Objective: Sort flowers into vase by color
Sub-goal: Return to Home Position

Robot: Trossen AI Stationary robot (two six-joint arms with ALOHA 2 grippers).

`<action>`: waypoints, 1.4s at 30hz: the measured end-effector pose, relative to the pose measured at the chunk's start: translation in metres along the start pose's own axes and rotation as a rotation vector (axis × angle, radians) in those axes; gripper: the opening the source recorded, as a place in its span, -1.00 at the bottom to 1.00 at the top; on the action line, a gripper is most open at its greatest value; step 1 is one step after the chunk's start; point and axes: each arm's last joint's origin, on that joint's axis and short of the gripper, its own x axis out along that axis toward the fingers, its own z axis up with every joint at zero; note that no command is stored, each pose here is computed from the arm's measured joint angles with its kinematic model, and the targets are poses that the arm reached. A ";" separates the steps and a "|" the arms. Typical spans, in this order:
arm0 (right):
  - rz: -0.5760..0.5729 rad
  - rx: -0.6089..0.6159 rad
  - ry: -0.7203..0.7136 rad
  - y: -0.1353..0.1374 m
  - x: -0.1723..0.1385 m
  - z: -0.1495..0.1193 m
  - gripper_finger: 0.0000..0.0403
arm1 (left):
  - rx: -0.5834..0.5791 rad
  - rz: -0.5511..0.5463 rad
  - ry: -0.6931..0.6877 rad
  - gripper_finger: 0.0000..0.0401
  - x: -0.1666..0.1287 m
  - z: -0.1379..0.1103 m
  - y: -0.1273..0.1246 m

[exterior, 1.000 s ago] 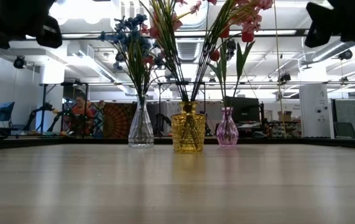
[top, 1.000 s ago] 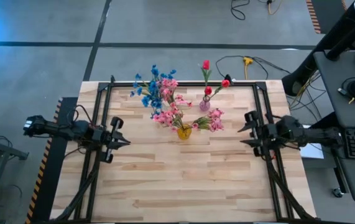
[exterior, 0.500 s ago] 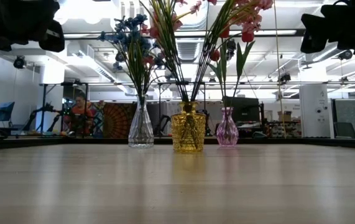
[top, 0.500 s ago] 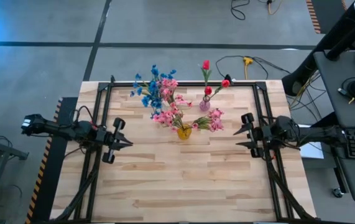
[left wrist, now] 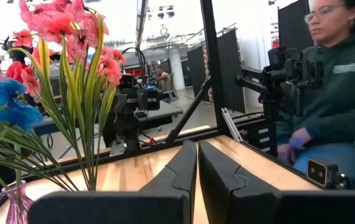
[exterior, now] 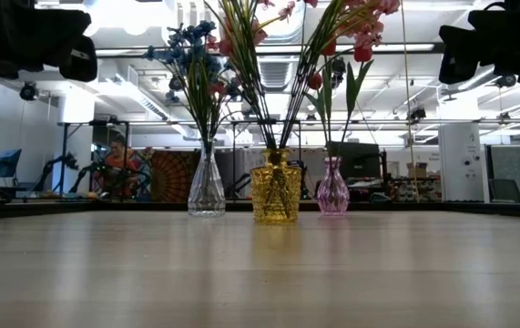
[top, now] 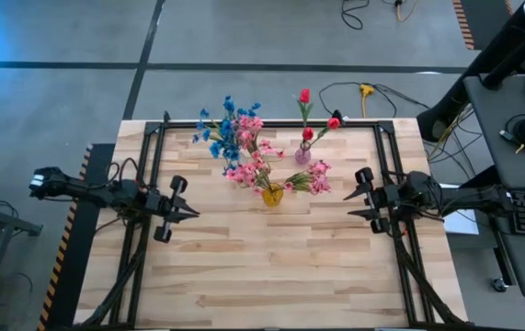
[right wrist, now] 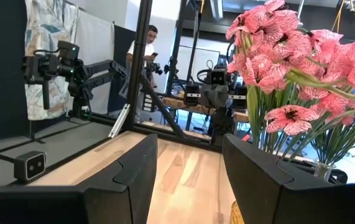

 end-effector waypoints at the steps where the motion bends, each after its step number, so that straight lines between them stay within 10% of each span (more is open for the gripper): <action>1: 0.000 0.000 0.000 0.000 0.000 0.000 -0.13 | 0.000 0.000 0.003 -1.00 0.000 0.000 0.000; 42: -0.001 0.000 0.001 0.000 0.000 0.000 -0.13 | -0.007 -0.015 0.105 -1.00 0.007 -0.011 -0.001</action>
